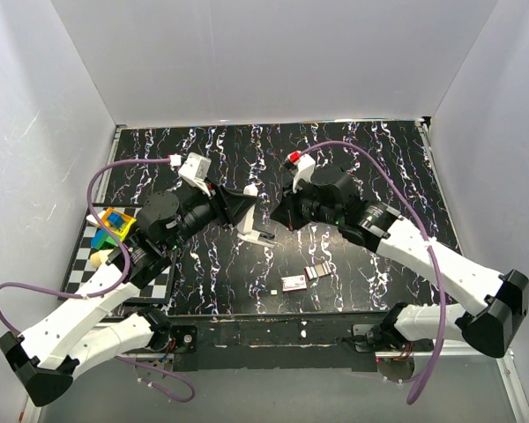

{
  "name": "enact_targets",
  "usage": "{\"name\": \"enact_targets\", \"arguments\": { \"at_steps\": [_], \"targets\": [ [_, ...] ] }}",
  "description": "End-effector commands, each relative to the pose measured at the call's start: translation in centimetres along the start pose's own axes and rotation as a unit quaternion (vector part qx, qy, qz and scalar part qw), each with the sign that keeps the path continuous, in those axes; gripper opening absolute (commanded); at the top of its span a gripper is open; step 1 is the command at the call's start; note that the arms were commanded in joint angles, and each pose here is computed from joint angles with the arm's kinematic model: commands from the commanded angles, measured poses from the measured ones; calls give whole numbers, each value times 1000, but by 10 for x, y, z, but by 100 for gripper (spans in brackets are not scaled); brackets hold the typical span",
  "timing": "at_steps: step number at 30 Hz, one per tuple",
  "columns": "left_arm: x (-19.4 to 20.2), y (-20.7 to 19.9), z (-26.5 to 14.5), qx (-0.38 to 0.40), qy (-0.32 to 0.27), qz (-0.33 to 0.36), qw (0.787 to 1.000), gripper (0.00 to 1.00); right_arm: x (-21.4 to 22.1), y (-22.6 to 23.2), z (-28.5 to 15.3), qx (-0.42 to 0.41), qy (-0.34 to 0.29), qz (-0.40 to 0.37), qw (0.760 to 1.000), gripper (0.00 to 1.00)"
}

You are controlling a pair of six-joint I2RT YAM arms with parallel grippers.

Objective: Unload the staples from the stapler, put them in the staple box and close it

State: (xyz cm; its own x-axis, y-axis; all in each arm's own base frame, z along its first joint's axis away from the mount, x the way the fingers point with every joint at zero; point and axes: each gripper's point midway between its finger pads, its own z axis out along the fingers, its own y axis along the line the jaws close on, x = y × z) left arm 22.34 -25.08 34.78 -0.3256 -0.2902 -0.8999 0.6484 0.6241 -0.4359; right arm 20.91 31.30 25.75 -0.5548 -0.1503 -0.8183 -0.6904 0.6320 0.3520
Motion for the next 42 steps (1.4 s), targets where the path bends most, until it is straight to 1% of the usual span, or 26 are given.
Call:
{"name": "enact_targets", "arguments": {
  "at_steps": [1, 3, 6, 15, 16, 23, 24, 33, 42],
  "targets": [
    [-7, 10, 5, -28, -21, -3, 999, 0, -35, 21, 8, -69, -67, 3, 995, 1],
    [-7, 13, 7, -33, -21, -1, 999, 0, -36, 25, 12, -84, -69, 1, 994, 1],
    [-6, 18, 10, -42, -24, 1, 999, 0, -29, 29, 20, -103, -55, 3, 993, 1],
    [-14, 29, 19, -65, -38, 6, 997, 0, -1, 32, 37, -136, -22, 22, 990, 1],
    [-13, 31, 21, -69, -37, 6, 997, 0, -2, 34, 38, -142, -29, 20, 989, 1],
    [-8, 48, 32, -97, -41, 9, 994, 0, 13, 40, 40, -171, -20, 41, 984, 1],
    [-12, 48, 34, -94, -52, 8, 994, 0, 16, 40, 40, -175, -20, 43, 983, 1],
    [13, 69, 49, -126, -35, 1, 991, 0, 29, 46, 48, -208, -13, 67, 976, 1],
    [36, 87, 48, -151, -24, -4, 988, 0, 42, 44, 63, -218, -3, 90, 972, 1]
  ]
}}
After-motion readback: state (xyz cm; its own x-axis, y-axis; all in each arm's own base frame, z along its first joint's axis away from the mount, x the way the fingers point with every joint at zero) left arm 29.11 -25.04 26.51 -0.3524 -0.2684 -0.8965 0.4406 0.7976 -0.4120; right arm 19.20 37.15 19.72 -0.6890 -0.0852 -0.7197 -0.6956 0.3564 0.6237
